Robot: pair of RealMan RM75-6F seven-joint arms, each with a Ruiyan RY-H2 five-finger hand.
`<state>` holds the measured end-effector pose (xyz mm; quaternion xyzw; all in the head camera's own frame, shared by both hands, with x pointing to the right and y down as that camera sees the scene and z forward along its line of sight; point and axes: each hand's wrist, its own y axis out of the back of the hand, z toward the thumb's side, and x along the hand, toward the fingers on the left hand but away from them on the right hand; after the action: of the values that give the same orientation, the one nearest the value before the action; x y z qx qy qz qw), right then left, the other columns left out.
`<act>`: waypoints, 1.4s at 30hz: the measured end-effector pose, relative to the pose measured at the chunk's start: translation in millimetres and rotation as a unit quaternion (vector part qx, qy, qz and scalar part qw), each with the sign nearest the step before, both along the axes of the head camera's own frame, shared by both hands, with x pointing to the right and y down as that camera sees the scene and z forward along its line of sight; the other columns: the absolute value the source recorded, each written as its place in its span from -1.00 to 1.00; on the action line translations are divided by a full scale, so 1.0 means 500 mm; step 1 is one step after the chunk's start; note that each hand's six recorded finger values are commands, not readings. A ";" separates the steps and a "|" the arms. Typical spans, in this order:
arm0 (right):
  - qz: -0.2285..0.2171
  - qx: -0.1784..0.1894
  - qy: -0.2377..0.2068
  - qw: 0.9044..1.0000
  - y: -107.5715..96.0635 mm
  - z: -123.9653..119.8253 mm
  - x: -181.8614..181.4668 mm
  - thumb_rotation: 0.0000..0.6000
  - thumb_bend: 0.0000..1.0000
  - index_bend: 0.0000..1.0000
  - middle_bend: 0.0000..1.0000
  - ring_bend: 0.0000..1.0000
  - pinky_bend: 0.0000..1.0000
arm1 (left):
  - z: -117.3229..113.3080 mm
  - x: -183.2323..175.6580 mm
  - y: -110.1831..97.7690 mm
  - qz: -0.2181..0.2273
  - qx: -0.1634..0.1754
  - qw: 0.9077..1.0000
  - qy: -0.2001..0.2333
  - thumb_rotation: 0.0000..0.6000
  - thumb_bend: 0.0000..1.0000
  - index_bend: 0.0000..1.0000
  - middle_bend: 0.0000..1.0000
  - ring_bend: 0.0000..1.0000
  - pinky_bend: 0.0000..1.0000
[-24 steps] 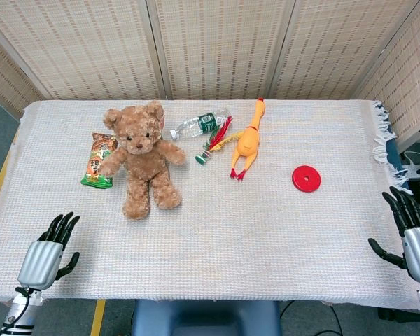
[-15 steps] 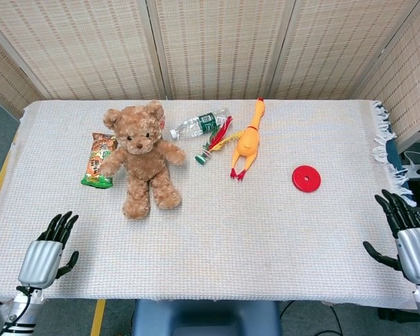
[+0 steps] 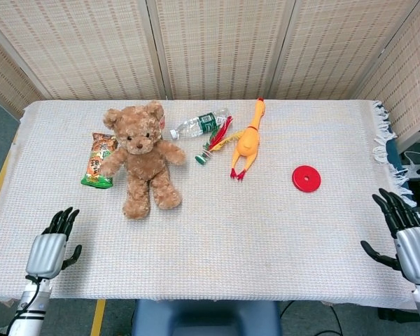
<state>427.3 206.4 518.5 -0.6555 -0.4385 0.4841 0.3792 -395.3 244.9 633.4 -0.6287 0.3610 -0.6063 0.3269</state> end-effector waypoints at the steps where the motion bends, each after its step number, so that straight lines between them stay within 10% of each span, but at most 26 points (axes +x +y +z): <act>1: 0.000 0.004 0.002 1.000 -0.001 -0.003 0.002 1.00 -0.78 -1.00 -1.00 -1.00 -0.74 | 0.003 0.005 -0.009 0.000 0.002 1.000 -0.001 1.00 -0.24 -1.00 -1.00 -0.90 -0.27; 24: -0.004 -0.023 -0.041 0.999 0.004 -0.014 0.007 1.00 -0.78 -1.00 -1.00 -1.00 -0.74 | 0.135 0.160 -0.238 -0.167 0.053 0.984 0.015 1.00 -0.24 -1.00 -0.85 -0.77 -0.23; 42: 0.000 -0.029 -0.040 0.999 -0.001 -0.012 0.009 1.00 -0.78 -1.00 -1.00 -1.00 -0.74 | 0.169 0.245 -0.304 -0.238 0.023 0.968 0.069 1.00 -0.24 -0.83 -0.59 -0.57 -0.19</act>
<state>431.6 206.1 512.5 -0.6852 -0.4390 0.4696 0.3422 -272.6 93.2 718.0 -0.5573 0.5362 -0.6130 0.1615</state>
